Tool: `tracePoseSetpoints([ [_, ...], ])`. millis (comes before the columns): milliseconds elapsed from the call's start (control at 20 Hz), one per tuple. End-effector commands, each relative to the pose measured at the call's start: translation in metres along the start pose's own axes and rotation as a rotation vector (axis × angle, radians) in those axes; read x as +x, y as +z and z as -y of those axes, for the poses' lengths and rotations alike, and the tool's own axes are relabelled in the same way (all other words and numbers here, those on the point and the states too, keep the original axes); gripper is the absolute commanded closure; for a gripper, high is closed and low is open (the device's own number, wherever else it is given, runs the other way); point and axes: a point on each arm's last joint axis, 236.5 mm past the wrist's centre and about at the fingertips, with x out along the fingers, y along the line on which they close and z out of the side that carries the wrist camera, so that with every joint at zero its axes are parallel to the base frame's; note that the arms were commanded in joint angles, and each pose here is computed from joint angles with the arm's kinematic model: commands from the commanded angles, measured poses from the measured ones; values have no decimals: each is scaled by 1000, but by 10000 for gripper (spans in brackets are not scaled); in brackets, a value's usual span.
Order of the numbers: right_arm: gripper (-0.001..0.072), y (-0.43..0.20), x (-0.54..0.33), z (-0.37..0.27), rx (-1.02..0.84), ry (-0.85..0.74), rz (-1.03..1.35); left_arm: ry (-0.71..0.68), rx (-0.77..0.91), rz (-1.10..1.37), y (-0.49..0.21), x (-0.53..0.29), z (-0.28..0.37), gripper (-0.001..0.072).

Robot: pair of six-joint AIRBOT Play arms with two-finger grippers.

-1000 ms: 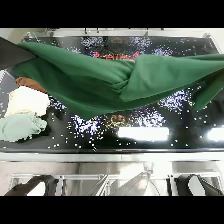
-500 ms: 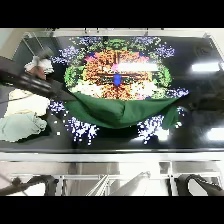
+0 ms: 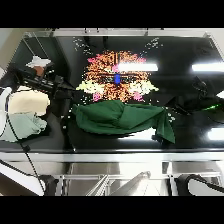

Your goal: Fold the shirts.

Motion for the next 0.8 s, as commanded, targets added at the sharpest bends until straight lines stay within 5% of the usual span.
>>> tracePoseSetpoints([
  [0, 135, -14, -12, 38, 29, -102, -75, -32, -111, -62, -31, -10, -7, -6],
  [300, 113, -95, 19, 61, 141, -91, -235, 189, -279, -148, -156, 70, -84, -4],
  [500, 117, -94, 37, 40, 122, -24, -207, 130, -303, -51, -142, 109, -80, 33],
  [650, 121, -94, 53, 17, 109, 48, -214, 111, -238, -102, -127, 135, -66, 309],
  [700, 129, -97, 59, 10, 111, 68, -229, 109, -213, -131, -125, 142, -61, 343],
  [750, 232, -100, 64, 3, 110, 98, -245, 104, -187, -165, -124, 149, -54, 444],
])
